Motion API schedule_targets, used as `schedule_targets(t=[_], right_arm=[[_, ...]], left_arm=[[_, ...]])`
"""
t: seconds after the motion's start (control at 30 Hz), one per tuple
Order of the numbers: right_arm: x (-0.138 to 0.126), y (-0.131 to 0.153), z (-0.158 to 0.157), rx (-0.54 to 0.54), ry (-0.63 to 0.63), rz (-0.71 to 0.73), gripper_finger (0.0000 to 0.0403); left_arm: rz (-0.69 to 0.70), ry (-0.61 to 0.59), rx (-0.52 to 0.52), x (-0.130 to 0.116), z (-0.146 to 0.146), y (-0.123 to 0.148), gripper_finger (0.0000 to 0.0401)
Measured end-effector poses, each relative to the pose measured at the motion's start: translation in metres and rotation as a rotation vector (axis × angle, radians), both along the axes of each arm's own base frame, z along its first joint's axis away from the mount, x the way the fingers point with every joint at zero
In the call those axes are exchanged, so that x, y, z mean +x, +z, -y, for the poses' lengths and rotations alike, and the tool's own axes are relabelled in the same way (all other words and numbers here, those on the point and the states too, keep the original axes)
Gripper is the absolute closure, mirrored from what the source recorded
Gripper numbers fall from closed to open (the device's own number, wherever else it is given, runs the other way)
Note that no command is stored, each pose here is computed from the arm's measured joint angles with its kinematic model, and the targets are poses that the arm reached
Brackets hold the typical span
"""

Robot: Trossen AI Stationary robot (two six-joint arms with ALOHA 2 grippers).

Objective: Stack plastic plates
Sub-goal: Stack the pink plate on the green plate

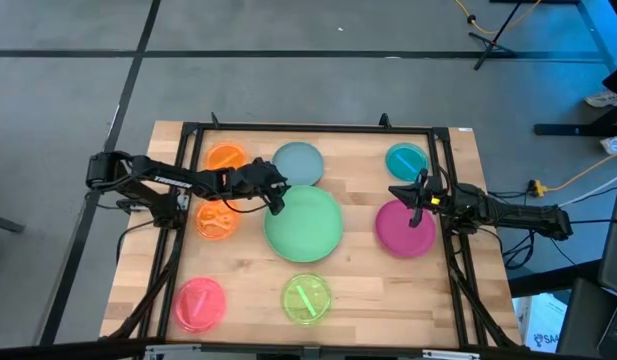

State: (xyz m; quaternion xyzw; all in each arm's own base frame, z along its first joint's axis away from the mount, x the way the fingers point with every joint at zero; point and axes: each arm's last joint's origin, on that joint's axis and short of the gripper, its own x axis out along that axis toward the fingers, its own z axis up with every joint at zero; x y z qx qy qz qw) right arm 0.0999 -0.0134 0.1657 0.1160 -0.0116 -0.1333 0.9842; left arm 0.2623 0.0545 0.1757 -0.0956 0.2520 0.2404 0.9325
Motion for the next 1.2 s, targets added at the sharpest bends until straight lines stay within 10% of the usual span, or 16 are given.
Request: schedule_targets(t=[0.53,1.2], right_arm=[[0.004,-0.006,-0.004,0.013,0.151,-0.067,0.0271],[0.064,0.028,-0.024,0.235,0.414,-0.582,0.0314]], left_arm=[[0.08,-0.058,-0.014,0.004,0.002,0.006,0.0241],[0.107,-0.118,0.008,0.008,0.012,0.01,0.0254]])
